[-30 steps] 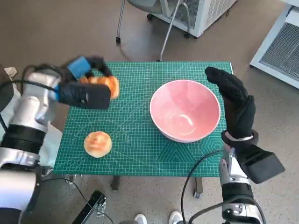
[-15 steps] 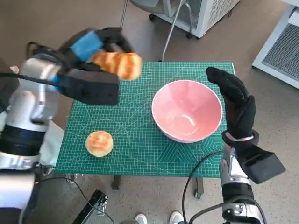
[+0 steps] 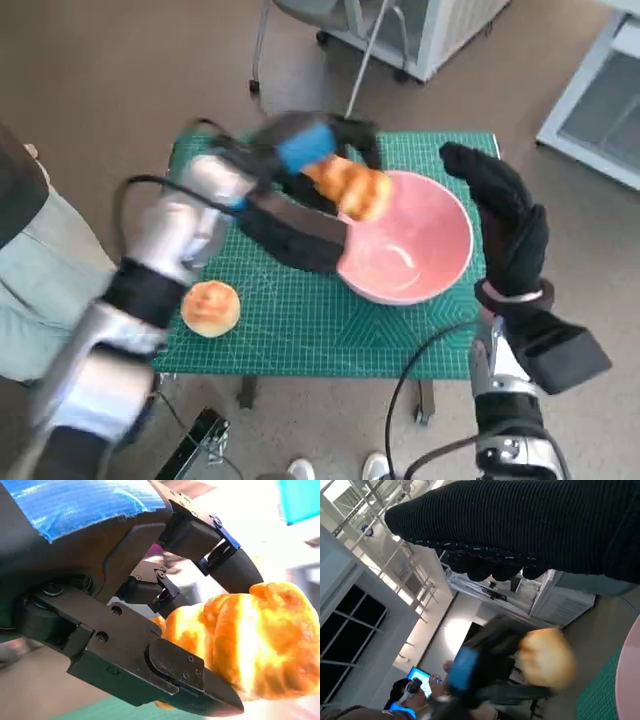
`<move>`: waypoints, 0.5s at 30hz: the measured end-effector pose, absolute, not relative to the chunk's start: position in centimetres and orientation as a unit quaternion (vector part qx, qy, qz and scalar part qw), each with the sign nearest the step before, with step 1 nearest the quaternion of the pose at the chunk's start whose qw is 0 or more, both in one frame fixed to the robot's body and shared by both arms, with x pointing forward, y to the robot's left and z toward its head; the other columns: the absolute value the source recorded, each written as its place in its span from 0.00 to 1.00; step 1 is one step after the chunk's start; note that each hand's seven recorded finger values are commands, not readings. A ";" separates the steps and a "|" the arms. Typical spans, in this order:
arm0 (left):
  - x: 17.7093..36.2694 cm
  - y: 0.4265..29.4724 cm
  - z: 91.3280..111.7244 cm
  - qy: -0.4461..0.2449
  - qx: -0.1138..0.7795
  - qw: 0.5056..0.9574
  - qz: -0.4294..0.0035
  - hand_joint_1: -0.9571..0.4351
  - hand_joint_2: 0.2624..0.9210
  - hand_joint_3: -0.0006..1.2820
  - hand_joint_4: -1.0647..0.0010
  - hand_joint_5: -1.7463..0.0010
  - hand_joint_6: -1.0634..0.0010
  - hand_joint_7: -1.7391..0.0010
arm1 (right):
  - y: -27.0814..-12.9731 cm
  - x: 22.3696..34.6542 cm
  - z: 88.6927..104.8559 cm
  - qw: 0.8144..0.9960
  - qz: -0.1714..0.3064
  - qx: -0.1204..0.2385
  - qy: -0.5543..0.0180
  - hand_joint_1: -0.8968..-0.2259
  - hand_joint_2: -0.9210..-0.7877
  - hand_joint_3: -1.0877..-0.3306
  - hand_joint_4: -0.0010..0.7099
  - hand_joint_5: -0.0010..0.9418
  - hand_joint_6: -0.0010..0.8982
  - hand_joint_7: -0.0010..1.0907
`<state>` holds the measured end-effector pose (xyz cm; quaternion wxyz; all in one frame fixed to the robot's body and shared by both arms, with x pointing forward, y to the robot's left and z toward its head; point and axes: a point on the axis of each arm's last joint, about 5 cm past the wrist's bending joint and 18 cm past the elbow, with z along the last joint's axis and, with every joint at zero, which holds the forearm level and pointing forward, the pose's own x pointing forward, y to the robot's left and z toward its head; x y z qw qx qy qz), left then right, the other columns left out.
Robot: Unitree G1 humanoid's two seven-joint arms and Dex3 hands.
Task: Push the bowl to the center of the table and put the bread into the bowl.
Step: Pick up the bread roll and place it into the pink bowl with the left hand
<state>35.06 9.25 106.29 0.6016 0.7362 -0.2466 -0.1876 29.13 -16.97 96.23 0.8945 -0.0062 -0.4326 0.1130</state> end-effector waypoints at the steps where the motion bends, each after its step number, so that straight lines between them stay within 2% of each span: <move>1: 35.1 8.8 106.0 -0.246 0.738 0.597 -0.195 0.69 0.98 0.10 0.42 0.33 0.43 0.27 | -17.0 29.1 96.2 0.895 0.112 -0.007 -0.432 0.49 0.00 0.52 0.51 0.01 0.06 0.72; 2: 35.1 8.4 105.8 -0.245 0.740 0.594 -0.201 0.69 0.95 0.14 0.41 0.34 0.44 0.25 | -17.1 29.1 96.2 0.895 0.112 -0.007 -0.432 0.49 0.00 0.52 0.51 0.01 0.06 0.71; 4: 35.2 7.7 105.4 -0.242 0.747 0.583 -0.211 0.69 0.81 0.28 0.42 0.33 0.47 0.20 | -17.2 29.1 96.1 0.895 0.110 -0.007 -0.431 0.48 0.00 0.52 0.51 0.01 0.08 0.69; 6: 35.3 7.3 105.0 -0.240 0.755 0.571 -0.218 0.69 0.80 0.29 0.41 0.34 0.48 0.19 | -17.3 29.0 96.1 0.896 0.109 -0.006 -0.431 0.48 0.00 0.53 0.51 0.01 0.09 0.67; 9: 35.3 6.8 104.5 -0.239 0.762 0.559 -0.222 0.69 0.93 0.17 0.41 0.34 0.49 0.22 | -17.6 28.9 96.0 0.897 0.106 -0.004 -0.430 0.48 0.00 0.54 0.52 0.01 0.12 0.64; 11: 35.4 6.6 104.2 -0.237 0.764 0.556 -0.225 0.69 0.96 0.14 0.44 0.31 0.47 0.25 | -17.8 28.9 95.9 0.898 0.103 -0.005 -0.429 0.47 0.00 0.54 0.52 0.01 0.12 0.63; 13: 35.4 6.7 104.0 -0.233 0.764 0.556 -0.231 0.69 0.98 0.14 0.49 0.23 0.47 0.30 | -18.1 28.8 95.7 0.899 0.099 -0.006 -0.427 0.47 0.00 0.55 0.53 0.01 0.13 0.62; 15: 35.5 6.7 103.9 -0.230 0.762 0.558 -0.235 0.69 0.99 0.16 0.52 0.20 0.49 0.30 | -18.4 28.7 95.6 0.900 0.095 -0.009 -0.425 0.47 0.00 0.55 0.53 0.01 0.13 0.62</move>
